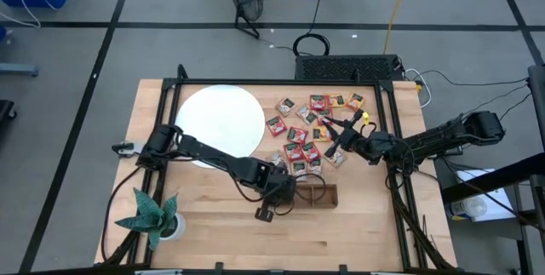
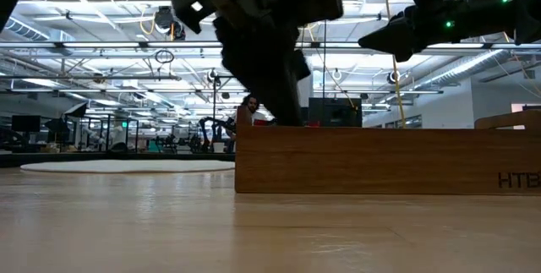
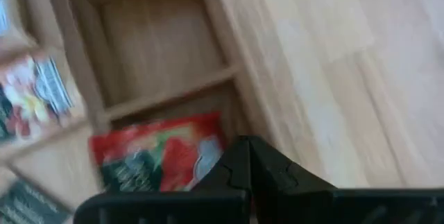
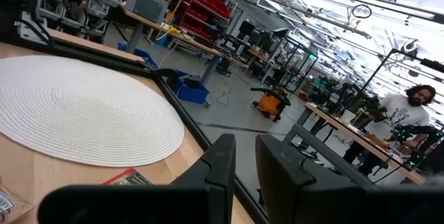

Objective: Pick & Place Tea
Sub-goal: Put the red tea bag into the left section of the wooden organizer

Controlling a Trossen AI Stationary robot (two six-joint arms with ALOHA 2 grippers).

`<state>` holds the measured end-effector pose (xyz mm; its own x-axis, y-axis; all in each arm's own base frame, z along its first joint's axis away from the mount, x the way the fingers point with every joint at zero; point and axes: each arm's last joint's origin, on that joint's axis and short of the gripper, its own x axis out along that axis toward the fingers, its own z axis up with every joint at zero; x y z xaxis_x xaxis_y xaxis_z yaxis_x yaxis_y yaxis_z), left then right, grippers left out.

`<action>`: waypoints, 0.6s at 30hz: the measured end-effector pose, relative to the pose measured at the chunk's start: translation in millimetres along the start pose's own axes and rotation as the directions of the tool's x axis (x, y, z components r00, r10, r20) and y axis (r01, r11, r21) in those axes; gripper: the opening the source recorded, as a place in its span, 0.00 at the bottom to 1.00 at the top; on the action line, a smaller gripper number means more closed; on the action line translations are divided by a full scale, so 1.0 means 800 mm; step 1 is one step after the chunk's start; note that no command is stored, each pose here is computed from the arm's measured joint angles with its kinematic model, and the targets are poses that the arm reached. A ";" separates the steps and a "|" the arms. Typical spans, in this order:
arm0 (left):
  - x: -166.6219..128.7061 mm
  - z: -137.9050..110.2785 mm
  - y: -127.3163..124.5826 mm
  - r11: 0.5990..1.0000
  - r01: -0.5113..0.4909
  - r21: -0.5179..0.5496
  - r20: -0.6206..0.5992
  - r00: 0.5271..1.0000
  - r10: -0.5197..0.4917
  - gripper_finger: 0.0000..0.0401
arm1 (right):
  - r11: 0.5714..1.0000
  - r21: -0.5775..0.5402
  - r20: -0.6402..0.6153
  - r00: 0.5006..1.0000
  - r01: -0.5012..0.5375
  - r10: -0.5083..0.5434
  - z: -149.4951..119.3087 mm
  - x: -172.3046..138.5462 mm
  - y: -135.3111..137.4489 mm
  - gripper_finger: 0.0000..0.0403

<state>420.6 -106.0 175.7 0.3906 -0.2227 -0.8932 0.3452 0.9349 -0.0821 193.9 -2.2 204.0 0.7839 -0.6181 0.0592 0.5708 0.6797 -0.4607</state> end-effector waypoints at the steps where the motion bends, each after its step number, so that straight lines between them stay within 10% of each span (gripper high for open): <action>1: 0.003 -0.001 0.002 1.000 -0.001 -0.003 -0.002 1.000 0.001 0.00 | 1.000 0.000 0.000 1.000 0.000 0.000 0.000 0.000 0.000 0.11; 12: 0.007 -0.004 0.009 1.000 -0.007 -0.007 -0.019 1.000 0.007 0.00 | 0.998 -0.025 -0.029 0.998 -0.059 0.059 0.000 -0.008 0.013 0.11; 18: 0.007 -0.005 0.009 1.000 -0.006 0.015 -0.026 1.000 0.006 0.00 | 0.966 -0.224 -0.306 0.951 -0.127 0.054 0.031 -0.031 0.040 0.09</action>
<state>422.1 -99.7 168.1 0.3707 -0.2094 -0.9048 0.3554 0.9321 -0.0701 198.5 44.6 209.5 0.7010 -0.6717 -0.2394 0.3973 0.6467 -0.6512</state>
